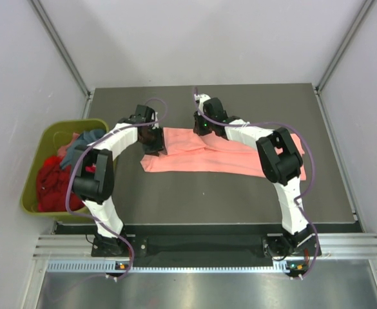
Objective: Fold and stack the t-shirts
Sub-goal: Fold the tshirt
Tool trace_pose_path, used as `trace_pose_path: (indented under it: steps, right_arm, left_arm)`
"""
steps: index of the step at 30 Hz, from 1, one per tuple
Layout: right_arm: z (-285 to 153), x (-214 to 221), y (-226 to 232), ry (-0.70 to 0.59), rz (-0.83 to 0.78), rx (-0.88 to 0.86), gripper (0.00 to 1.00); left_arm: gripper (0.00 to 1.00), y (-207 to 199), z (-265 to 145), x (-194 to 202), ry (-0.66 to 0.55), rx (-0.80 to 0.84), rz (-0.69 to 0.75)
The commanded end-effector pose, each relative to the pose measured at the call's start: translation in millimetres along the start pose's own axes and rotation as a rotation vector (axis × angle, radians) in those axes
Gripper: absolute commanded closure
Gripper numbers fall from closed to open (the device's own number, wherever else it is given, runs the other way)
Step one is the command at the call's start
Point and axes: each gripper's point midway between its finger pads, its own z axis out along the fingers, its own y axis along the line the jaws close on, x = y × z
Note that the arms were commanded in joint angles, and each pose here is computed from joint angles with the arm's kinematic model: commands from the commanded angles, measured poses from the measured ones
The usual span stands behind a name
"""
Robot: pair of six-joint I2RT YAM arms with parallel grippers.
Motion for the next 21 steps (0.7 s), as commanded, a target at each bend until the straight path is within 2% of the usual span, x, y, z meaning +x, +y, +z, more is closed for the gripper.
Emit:
trace_pose_path:
  steps: [1, 9, 10, 11, 12, 13, 14, 15, 21]
  right_arm:
    - [-5.6, -24.0, 5.4, -0.053, 0.006, -0.02, 0.95]
    - [-4.4, -19.6, 4.6, -0.042, 0.006, -0.02, 0.94]
    - [-4.3, -20.4, 4.5, -0.046, 0.007, -0.019, 0.94]
    - [-4.4, -19.6, 3.1, -0.043, 0.008, -0.016, 0.94]
    - [-4.4, -19.6, 2.9, -0.044, 0.008, -0.014, 0.95]
    - [-4.1, -18.5, 0.7, -0.043, 0.009, -0.003, 0.95]
    - [-3.9, -17.3, -0.9, -0.041, 0.01, 0.005, 0.95]
    - [-4.5, -16.9, -4.3, -0.04, 0.016, 0.014, 0.96]
    - [-4.1, -6.6, -12.5, -0.024, 0.039, 0.027, 0.99]
  left_arm:
    - [0.55, 2.1, 6.1, -7.2, -0.039, -0.007, -0.014]
    - [0.57, 14.7, 24.3, -9.6, -0.044, -0.056, -0.009]
    - [0.6, 16.0, 25.8, -11.4, -0.046, -0.061, -0.009]
    - [0.72, 17.5, 28.2, -11.8, -0.041, -0.068, -0.006]
    - [0.8, 19.5, 27.4, -10.5, -0.029, -0.08, -0.001]
    - [0.94, 21.5, 24.6, -13.6, -0.033, -0.098, 0.008]
    - [0.94, 22.2, 23.5, -17.3, -0.044, -0.108, 0.009]
    - [1.0, 25.8, 20.5, -15.3, -0.033, -0.132, 0.018]
    - [1.0, 41.4, 11.7, -11.7, -0.017, -0.217, 0.046]
